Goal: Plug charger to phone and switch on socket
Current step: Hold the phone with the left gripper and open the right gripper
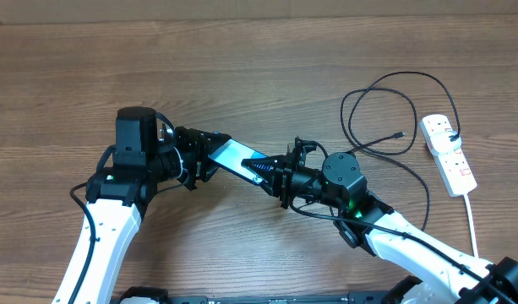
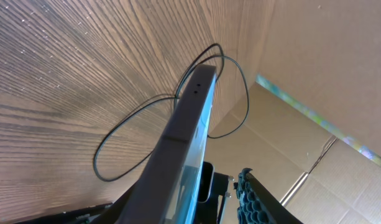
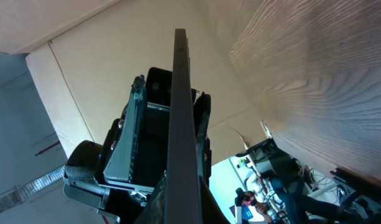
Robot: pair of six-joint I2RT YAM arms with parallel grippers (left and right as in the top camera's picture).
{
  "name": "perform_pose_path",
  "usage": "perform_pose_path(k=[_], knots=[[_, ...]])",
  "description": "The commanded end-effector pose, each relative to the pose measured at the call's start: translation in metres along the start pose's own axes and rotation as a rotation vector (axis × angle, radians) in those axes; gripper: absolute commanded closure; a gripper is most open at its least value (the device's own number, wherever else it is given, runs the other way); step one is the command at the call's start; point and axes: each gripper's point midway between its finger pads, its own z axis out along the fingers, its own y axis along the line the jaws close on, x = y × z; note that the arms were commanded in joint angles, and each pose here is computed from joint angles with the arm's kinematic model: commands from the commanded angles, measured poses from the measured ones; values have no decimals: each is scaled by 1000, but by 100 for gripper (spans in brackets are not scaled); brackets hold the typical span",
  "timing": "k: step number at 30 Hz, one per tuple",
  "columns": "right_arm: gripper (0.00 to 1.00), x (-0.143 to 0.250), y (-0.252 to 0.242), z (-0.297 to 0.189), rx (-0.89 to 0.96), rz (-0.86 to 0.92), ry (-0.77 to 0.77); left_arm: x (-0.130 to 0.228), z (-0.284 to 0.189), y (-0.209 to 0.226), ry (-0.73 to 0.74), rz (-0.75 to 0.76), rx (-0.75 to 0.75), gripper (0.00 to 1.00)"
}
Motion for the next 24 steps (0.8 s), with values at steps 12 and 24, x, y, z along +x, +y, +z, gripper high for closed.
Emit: perform_pose_path(k=[12,24], knots=[[96,4,10,0,-32,4,1,18,12,-2,47,27,-4,81],[96,10,8,0,-20,64,35,11,12,-1,9,13,-7,96]])
